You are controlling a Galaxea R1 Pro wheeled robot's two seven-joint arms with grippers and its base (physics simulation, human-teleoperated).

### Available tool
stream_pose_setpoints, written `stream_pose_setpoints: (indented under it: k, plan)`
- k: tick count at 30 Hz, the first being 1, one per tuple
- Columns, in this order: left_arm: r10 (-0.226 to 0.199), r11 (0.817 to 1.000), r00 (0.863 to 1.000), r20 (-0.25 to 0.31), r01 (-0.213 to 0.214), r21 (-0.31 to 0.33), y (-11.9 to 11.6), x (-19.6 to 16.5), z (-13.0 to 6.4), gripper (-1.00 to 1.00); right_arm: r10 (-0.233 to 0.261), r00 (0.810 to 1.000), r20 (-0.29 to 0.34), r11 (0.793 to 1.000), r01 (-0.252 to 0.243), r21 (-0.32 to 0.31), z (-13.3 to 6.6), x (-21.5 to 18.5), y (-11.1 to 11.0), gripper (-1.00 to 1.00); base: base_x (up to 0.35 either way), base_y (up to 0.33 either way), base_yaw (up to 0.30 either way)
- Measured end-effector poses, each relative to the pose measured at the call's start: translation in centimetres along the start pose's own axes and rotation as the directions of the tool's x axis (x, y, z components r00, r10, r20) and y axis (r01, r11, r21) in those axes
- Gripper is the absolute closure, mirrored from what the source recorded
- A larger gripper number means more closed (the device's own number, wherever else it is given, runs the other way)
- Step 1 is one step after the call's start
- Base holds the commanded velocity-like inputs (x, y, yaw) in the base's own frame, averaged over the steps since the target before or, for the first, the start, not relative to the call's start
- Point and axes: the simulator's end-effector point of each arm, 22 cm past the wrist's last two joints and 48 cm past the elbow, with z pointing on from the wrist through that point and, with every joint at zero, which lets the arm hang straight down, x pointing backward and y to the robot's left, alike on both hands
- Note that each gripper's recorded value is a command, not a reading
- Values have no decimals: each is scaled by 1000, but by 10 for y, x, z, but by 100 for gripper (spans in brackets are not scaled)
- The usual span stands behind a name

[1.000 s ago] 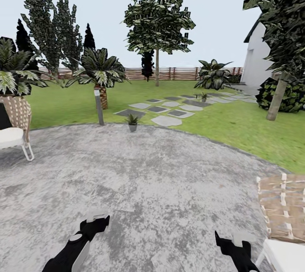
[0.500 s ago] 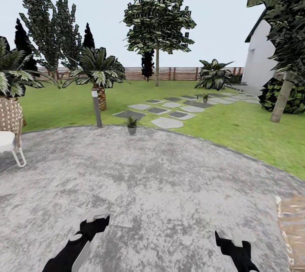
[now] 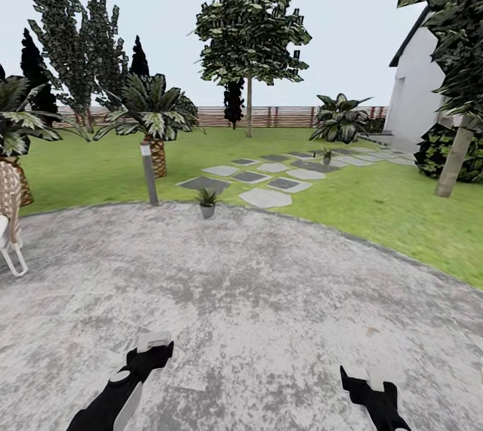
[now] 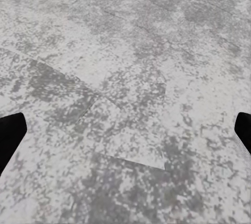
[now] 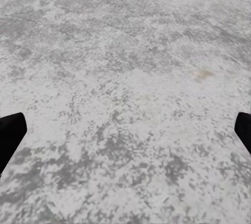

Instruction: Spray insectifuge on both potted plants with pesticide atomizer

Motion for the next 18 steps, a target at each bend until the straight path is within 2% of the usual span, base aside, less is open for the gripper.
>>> stream_pose_setpoints:
  k: [18]
  plan:
    - [0,1000,1000,0,0,0,0,0,0,-100,4,1000,1,1000,-4,0,0,-1,0,-100,332,-22,0]
